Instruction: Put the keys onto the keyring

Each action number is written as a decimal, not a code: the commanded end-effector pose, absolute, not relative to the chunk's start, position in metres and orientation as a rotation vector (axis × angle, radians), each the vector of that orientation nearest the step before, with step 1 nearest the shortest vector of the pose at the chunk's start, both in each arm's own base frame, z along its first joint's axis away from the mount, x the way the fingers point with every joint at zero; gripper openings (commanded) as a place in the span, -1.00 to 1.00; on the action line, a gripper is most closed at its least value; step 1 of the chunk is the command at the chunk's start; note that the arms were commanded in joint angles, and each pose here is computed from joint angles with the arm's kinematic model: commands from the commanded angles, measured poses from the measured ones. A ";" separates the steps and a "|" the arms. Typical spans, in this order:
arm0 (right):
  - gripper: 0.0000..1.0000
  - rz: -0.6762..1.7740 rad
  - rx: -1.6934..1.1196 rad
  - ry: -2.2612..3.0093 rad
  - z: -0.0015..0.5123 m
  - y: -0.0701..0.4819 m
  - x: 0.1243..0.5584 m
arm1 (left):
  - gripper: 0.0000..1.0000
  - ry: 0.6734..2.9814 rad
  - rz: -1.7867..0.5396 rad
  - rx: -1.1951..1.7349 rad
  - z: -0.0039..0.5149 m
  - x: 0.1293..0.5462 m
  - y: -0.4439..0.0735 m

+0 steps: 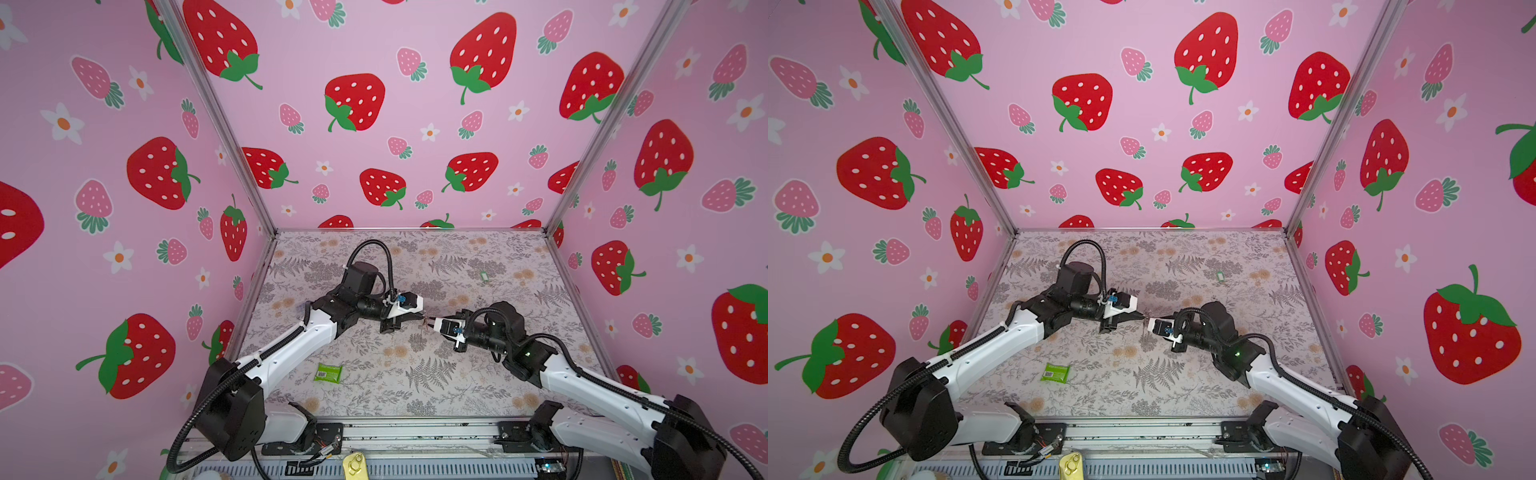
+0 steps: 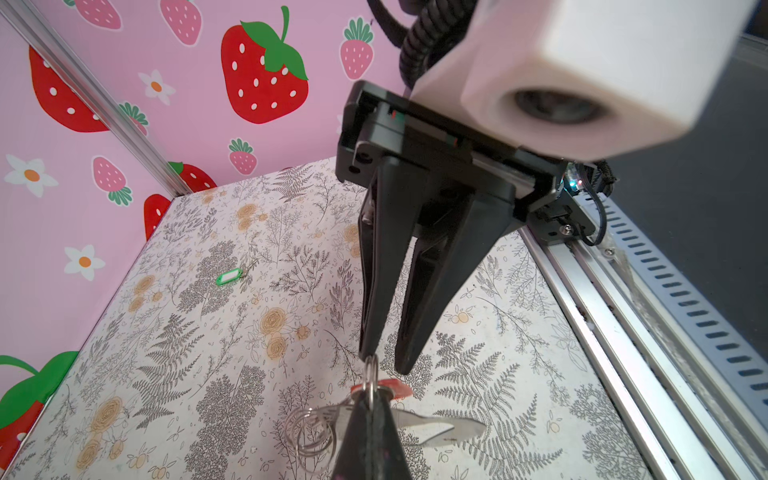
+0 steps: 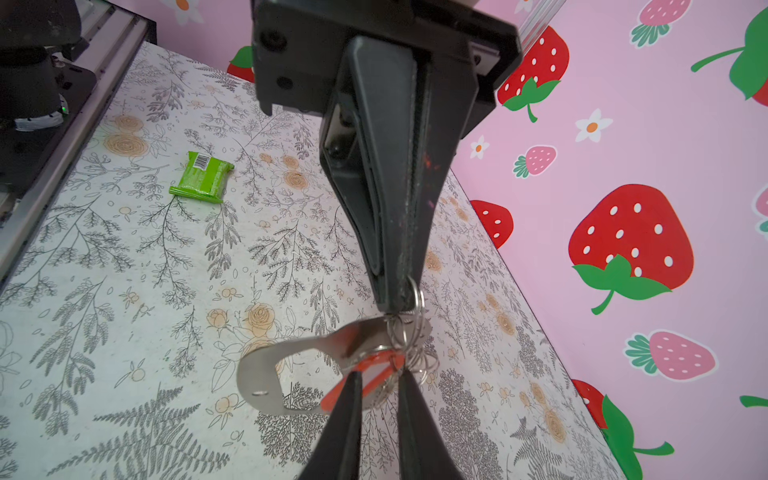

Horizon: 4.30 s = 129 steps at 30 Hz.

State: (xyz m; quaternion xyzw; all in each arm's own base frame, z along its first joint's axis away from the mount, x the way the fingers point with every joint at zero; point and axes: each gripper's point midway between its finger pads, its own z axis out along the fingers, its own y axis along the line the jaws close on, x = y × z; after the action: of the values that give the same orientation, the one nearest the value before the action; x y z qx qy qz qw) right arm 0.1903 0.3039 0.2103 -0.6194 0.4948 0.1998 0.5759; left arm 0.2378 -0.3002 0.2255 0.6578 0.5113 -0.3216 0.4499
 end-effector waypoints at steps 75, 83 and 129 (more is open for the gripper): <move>-0.47 0.448 -1.255 1.224 0.246 0.287 0.198 | -1.00 1.120 -0.917 1.586 0.250 0.230 -0.304; -0.58 0.655 -1.333 1.231 0.242 0.308 0.180 | -1.00 1.108 -0.888 1.604 0.250 0.226 -0.300; -0.34 0.690 -1.238 1.286 0.241 0.298 0.188 | -1.00 1.105 -0.868 1.567 0.255 0.222 -0.304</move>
State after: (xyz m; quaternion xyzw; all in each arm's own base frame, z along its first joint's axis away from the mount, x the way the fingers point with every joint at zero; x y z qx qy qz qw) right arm 0.1864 0.3053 0.2378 -0.5378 0.5467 0.3021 0.5663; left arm 0.2230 -0.3022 0.2403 0.6552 0.4736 -0.3396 0.4808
